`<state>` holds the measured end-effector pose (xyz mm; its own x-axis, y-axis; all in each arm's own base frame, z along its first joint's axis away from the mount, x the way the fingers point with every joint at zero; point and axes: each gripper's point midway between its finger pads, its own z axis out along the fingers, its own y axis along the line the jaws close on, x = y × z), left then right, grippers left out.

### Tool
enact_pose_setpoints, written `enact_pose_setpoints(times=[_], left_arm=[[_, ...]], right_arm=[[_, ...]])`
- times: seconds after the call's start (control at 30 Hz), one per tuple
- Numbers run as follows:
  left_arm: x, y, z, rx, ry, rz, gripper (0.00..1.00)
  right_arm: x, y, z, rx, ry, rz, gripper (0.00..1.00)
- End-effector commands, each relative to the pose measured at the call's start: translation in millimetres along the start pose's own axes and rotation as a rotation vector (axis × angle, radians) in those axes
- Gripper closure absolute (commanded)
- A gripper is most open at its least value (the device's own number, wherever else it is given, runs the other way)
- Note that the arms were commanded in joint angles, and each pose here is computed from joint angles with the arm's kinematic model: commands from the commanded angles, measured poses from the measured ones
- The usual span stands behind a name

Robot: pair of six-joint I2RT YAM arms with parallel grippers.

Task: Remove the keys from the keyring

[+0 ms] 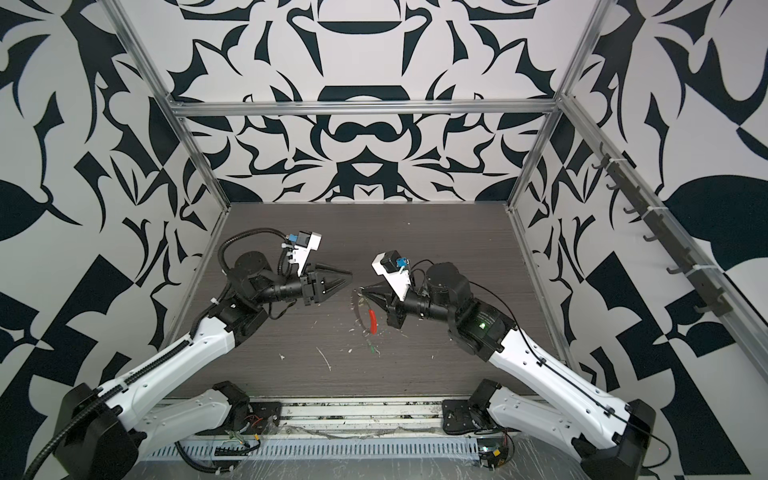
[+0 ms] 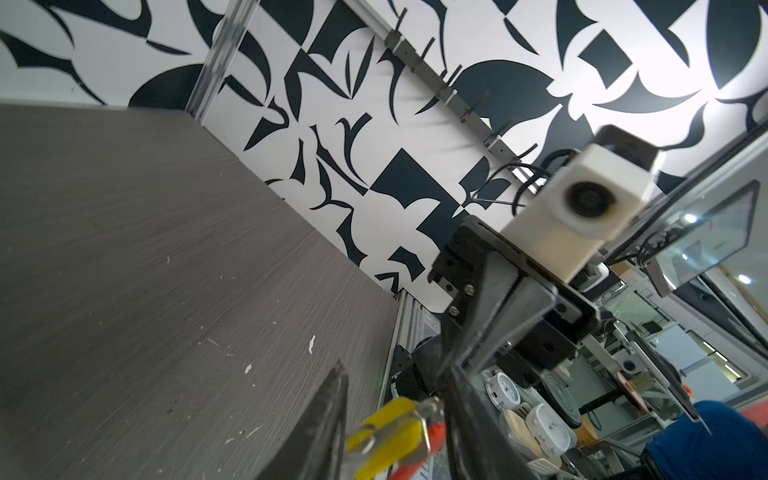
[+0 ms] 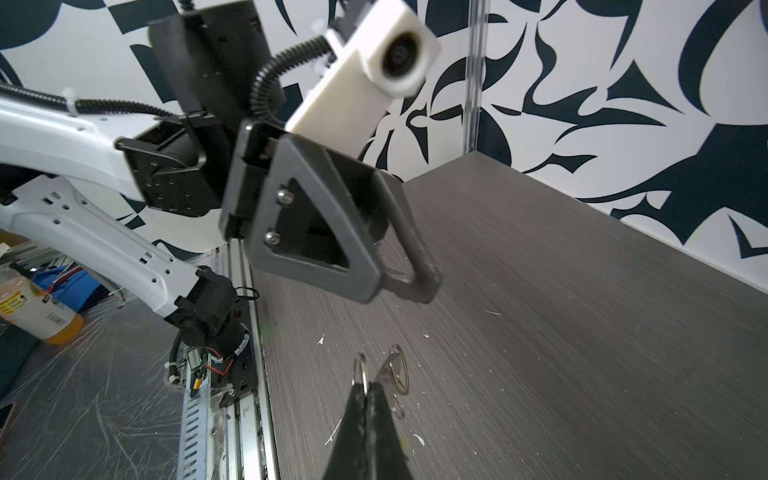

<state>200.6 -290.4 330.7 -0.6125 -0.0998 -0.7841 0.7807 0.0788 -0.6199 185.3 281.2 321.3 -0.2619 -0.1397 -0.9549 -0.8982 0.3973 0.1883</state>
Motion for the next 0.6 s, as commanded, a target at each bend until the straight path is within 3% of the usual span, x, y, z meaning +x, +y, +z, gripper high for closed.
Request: enact_pose_setpoints(times=[0.0,0.57], left_arm=[[4.5,-15.8,0.5,0.08,0.033,0.012,0.64],[13.0,-16.4,12.2,0.116,0.077,0.003,0.68]], right_arm=[[-28.4,-2.1,-4.9,0.032,-0.093,-0.017,1.0],[-29.4,-9.2,-2.9,0.066,-0.107,0.012,1.0]])
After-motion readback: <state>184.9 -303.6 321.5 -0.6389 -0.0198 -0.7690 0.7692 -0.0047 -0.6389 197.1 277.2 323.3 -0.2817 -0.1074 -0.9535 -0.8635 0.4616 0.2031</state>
